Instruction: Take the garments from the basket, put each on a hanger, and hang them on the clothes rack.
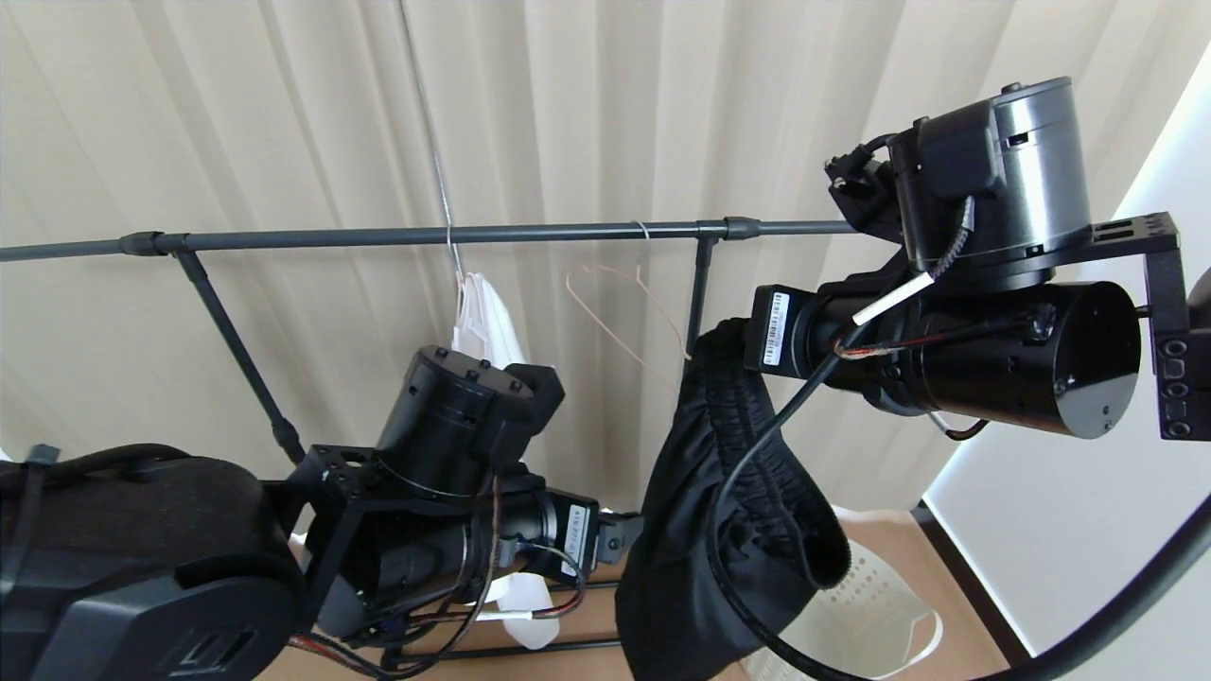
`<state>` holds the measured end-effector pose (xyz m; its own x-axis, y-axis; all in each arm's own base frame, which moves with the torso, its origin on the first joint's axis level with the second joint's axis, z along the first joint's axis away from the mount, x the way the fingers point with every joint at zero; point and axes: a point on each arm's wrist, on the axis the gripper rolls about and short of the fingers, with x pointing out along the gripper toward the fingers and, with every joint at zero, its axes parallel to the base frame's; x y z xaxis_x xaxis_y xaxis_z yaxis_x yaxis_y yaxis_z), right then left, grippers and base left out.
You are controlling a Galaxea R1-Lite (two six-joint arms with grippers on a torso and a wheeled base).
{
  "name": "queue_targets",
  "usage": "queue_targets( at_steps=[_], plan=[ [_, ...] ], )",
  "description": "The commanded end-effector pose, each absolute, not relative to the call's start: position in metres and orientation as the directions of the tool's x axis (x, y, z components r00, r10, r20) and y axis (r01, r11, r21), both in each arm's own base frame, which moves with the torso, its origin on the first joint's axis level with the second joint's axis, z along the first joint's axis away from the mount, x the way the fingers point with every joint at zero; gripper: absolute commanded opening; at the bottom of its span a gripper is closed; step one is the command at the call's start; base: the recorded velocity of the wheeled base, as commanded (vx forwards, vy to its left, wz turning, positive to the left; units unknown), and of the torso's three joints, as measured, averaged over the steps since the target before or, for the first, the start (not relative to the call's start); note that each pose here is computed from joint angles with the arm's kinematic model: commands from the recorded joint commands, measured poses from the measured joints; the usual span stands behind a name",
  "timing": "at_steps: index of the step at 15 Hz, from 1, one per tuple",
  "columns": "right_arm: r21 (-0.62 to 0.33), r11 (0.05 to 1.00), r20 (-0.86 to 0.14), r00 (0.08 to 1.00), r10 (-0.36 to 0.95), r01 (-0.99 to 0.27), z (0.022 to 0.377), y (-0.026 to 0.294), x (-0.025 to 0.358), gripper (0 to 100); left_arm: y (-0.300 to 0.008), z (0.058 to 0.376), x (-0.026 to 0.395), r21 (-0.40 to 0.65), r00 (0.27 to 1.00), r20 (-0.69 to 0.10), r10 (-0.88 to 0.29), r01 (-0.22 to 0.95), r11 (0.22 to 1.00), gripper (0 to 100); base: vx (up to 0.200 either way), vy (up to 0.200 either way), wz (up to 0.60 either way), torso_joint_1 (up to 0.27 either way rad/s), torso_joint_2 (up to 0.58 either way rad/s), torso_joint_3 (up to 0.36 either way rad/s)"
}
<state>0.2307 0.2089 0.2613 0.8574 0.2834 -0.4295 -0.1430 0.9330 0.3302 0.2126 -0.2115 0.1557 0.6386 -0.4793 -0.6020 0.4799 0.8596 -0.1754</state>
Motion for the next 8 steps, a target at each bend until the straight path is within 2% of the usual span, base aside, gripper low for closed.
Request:
queue_targets(
  at_steps=[1,5,8],
  plan=[
    [0.325,0.937,-0.44,0.857,0.268,-0.127,0.256,0.215,0.234,0,-0.243,0.154,0.218,-0.188,0.619,-0.578,-0.531,0.533,0.825,100,0.0,0.0,0.0,0.0,0.0,0.0],
    [0.313,0.941,-0.455,0.849,0.268,-0.13,0.247,0.229,0.231,0,-0.283,0.145,0.212,-0.262,0.569,-0.568,-0.595,0.56,0.786,100,0.0,0.0,0.0,0.0,0.0,0.0],
    [0.306,0.942,-0.46,0.846,0.27,-0.134,0.244,0.234,0.229,0,-0.3,0.138,0.224,-0.28,0.605,-0.563,-0.563,0.501,0.819,100,0.0,0.0,0.0,0.0,0.0,0.0]
  ],
)
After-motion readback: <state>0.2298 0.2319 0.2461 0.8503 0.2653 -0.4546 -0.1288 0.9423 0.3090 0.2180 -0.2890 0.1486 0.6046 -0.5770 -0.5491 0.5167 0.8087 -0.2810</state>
